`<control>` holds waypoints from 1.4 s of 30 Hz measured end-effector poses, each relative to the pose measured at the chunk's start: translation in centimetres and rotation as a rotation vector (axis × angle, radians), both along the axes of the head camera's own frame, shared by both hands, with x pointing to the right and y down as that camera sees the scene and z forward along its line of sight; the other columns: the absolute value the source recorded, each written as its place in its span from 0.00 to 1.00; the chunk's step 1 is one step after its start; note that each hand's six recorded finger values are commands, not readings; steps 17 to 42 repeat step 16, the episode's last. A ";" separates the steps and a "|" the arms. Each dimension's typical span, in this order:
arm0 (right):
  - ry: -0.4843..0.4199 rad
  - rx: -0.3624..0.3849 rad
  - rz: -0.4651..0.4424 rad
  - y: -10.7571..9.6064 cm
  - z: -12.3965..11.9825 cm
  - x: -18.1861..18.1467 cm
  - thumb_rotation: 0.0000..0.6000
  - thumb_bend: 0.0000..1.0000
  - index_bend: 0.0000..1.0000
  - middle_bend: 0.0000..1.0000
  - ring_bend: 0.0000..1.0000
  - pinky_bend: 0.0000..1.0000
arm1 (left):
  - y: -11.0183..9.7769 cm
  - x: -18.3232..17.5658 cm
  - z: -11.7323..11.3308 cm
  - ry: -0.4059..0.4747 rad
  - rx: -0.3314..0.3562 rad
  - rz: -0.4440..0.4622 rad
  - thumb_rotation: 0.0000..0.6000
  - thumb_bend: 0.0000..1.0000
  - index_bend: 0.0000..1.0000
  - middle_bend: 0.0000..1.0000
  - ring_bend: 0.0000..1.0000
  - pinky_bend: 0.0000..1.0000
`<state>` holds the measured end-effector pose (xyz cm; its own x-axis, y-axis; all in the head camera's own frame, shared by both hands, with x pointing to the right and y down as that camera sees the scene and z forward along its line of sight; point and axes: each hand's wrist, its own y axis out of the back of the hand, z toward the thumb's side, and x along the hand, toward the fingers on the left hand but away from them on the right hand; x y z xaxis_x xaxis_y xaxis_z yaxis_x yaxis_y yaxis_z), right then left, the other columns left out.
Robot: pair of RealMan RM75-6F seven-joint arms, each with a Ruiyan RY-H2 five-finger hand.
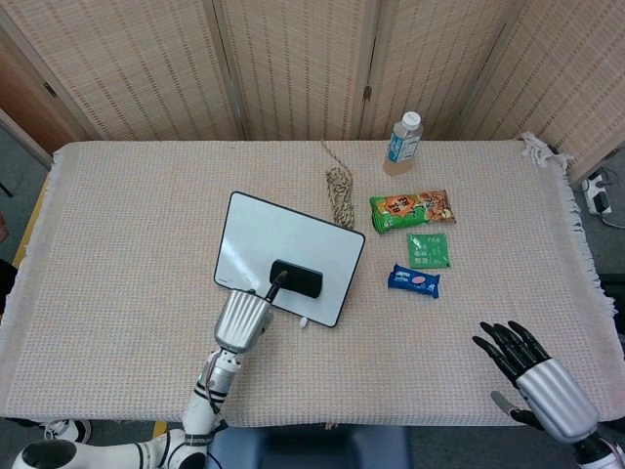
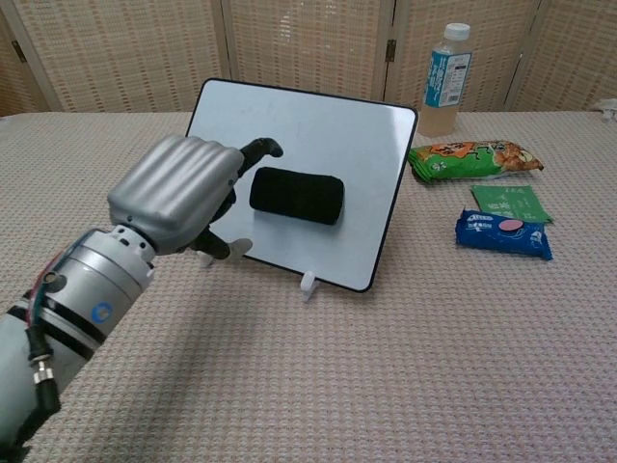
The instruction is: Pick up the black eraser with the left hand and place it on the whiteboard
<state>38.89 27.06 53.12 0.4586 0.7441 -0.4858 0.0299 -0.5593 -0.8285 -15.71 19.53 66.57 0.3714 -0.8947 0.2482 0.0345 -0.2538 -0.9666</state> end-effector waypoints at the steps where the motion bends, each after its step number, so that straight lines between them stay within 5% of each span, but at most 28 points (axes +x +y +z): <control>1: 0.005 -0.005 -0.006 0.1 0.2 -0.2 1.00 0.36 0.00 0.00 0.00 0.00 | 0.3 -1.0 -0.7 -0.009 -0.018 -0.005 1.00 0.23 0.12 0.55 0.43 0.58; 4: 0.016 -0.018 -0.016 0.3 0.9 -0.6 1.00 0.36 0.00 0.00 0.00 0.00 | 1.8 -5.6 -3.2 -0.048 -0.082 -0.032 1.00 0.23 0.05 0.19 0.11 0.20; 7: 0.036 -0.033 -0.020 0.3 1.7 -0.9 1.00 0.36 0.00 0.00 0.00 0.00 | 4.5 -11.8 -5.7 -0.120 -0.149 -0.086 1.00 0.23 0.02 0.04 0.00 0.01; 10: 0.063 -0.050 -0.024 0.3 2.6 -1.1 1.00 0.36 0.00 0.00 0.00 0.00 | 7.0 -16.3 -7.9 -0.153 -0.174 -0.150 1.00 0.23 0.02 0.03 0.00 0.00; 16: 0.094 -0.065 -0.021 0.1 3.6 -1.5 1.00 0.36 0.00 0.00 0.00 0.00 | 10.0 -22.3 -10.0 -0.131 -0.078 -0.274 1.00 0.23 0.00 0.03 0.00 0.00; 42: 0.094 -0.065 -0.021 0.1 3.6 -1.5 1.00 0.36 0.00 0.00 0.00 0.00 | 10.0 -22.3 -10.0 -0.131 -0.078 -0.274 1.00 0.23 0.00 0.03 0.00 0.00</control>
